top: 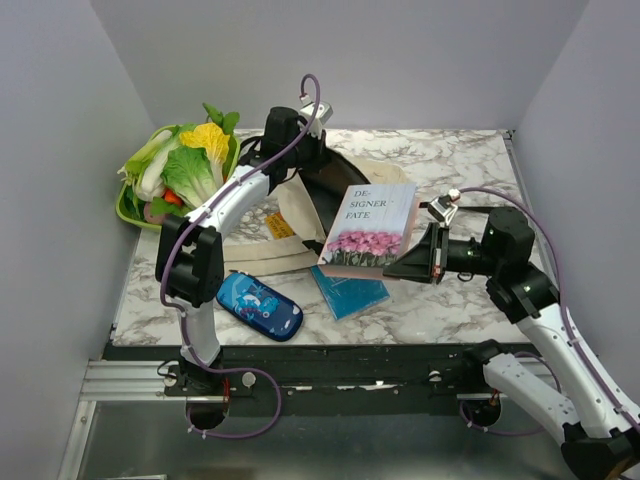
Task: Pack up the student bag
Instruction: Place the book in the student bag.
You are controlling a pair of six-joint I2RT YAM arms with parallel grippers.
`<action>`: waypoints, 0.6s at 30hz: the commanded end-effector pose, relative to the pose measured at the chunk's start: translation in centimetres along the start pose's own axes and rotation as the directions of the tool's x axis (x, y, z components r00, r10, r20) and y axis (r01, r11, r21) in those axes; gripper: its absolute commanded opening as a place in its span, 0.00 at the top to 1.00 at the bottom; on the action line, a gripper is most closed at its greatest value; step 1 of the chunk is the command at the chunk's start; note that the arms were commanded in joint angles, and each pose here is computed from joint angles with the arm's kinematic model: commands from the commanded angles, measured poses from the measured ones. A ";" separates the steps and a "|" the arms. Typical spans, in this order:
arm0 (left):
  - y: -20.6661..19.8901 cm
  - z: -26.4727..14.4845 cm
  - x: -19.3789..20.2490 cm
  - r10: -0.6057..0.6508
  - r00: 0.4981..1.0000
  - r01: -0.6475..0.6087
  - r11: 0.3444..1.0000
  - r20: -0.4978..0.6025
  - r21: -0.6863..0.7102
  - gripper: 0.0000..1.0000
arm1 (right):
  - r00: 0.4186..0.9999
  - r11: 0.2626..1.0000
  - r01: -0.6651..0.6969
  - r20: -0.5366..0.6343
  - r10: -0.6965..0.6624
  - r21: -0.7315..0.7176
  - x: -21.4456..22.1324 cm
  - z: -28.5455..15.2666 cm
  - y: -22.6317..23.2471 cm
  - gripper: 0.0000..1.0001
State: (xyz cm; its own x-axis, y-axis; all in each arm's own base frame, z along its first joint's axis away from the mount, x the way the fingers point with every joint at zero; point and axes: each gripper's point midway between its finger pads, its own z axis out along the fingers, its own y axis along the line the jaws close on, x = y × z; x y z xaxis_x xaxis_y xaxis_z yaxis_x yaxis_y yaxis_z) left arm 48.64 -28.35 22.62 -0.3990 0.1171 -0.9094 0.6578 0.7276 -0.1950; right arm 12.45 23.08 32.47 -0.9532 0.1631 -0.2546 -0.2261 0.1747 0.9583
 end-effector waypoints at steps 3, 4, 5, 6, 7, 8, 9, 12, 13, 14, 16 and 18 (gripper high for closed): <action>-3.5 -2.4 -3.1 0.024 0.998 -0.029 0.996 0.063 0.083 1.00 | 0.999 0.996 -0.011 -0.030 0.009 -0.087 0.5 1.5 -1.2 0.99; -3.8 -2.7 -3.7 0.032 0.997 -0.038 0.995 0.071 0.087 1.00 | 0.999 0.996 -0.013 -0.035 0.010 -0.088 0.4 2.0 -1.7 0.99; -4.0 -2.8 -4.1 0.036 0.997 -0.042 0.995 0.075 0.087 1.00 | 0.999 0.996 -0.014 -0.040 0.011 -0.091 0.5 2.3 -1.9 0.99; -4.3 -2.9 -4.5 0.040 0.996 -0.047 0.995 0.079 0.093 1.00 | 0.999 0.995 -0.001 -0.045 -0.004 -0.103 0.7 2.7 -1.8 0.99; -4.6 -3.0 -5.1 0.051 0.995 -0.059 0.993 0.082 0.098 1.00 | 0.999 0.995 -0.018 -0.052 0.013 -0.095 0.7 3.2 -2.4 0.99; -4.8 -2.9 -5.2 0.059 0.995 -0.067 0.992 0.079 0.103 1.00 | 0.998 0.995 -0.020 -0.056 0.015 -0.094 0.8 3.4 -2.7 0.99; -5.1 -2.9 -5.4 0.063 0.995 -0.071 0.991 0.077 0.114 1.00 | 0.999 0.994 -0.009 -0.055 0.003 -0.105 0.9 3.8 -2.5 0.99; -7.3 -3.4 -5.7 0.065 0.995 -0.080 0.978 0.082 0.190 1.00 | 0.999 0.995 0.000 -0.038 -0.004 -0.103 0.3 4.5 -3.4 0.99; -7.9 -3.9 -5.6 0.060 0.994 -0.078 0.973 0.086 0.217 1.00 | 0.999 0.995 0.002 -0.036 -0.006 -0.100 0.1 4.8 -3.7 0.99; -8.8 -4.3 -5.4 0.057 0.995 -0.078 0.959 0.084 0.271 1.00 | 0.999 0.996 -0.004 -0.039 0.000 -0.093 -0.2 5.2 -4.2 0.99; -9.7 -5.2 -4.3 0.057 0.997 -0.072 0.946 0.059 0.316 1.00 | 0.999 0.995 0.018 -0.032 -0.022 -0.098 -0.7 5.7 -4.4 0.99; -10.4 -6.0 -3.4 0.091 0.994 -0.104 0.928 0.052 0.359 1.00 | 0.999 0.994 0.037 -0.026 -0.040 -0.105 -1.4 6.3 -4.5 0.99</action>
State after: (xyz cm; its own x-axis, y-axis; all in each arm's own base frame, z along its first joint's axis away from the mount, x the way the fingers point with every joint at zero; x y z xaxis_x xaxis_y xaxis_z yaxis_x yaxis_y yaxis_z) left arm 44.09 -31.71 25.75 -0.3830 0.1541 -0.9108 0.7794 0.5832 -0.2291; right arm 14.55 27.32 26.52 -0.9790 0.1040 -0.1755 -0.1622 0.1246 0.9789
